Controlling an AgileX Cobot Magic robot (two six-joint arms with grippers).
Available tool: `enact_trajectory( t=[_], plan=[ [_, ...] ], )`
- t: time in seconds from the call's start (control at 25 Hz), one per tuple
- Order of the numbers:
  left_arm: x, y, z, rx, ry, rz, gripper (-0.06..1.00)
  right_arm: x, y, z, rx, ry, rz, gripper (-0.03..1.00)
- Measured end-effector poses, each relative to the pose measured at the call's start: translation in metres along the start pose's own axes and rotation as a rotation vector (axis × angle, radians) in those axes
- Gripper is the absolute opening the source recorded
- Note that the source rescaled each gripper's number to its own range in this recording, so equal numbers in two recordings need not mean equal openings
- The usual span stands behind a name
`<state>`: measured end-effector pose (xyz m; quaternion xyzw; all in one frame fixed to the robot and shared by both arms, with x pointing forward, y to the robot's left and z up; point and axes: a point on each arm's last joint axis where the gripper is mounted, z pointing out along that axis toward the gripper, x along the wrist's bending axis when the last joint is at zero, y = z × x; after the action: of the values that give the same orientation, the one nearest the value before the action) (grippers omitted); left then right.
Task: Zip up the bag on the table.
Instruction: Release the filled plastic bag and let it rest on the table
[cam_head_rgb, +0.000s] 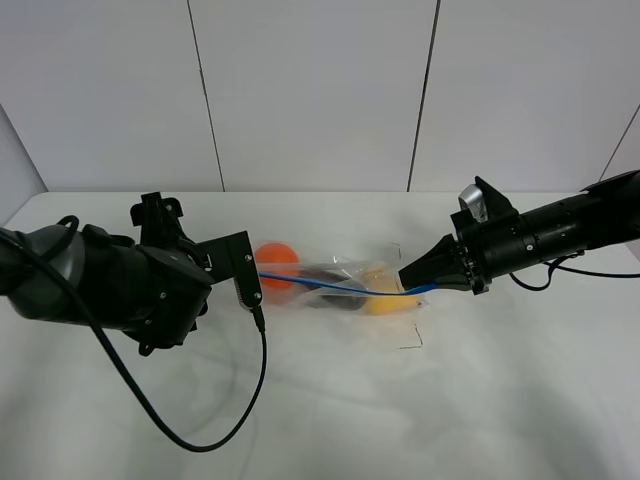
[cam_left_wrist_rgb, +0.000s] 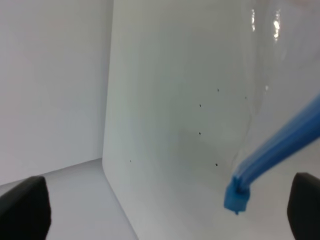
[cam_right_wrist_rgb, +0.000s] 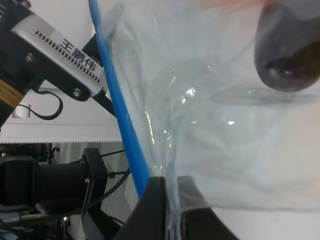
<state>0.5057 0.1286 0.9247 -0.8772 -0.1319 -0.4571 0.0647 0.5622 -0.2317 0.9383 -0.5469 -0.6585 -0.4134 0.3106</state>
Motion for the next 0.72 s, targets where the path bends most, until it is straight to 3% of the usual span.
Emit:
enact_trajectory(
  t=[0.4,0.6,0.72],
  plan=[
    [0.020,0.004,-0.007,0.072,0.014,-0.167,1.00,0.000,0.000,0.000,0.000,0.000,0.000,0.00],
    [0.050,-0.001,-0.020,0.028,0.024,-0.295,1.00,0.000,0.000,0.000,0.000,0.000,0.000,0.00],
    [0.071,-0.017,-0.018,0.084,-0.002,-0.396,1.00,0.000,0.000,0.000,0.000,0.000,0.000,0.00]
  ],
)
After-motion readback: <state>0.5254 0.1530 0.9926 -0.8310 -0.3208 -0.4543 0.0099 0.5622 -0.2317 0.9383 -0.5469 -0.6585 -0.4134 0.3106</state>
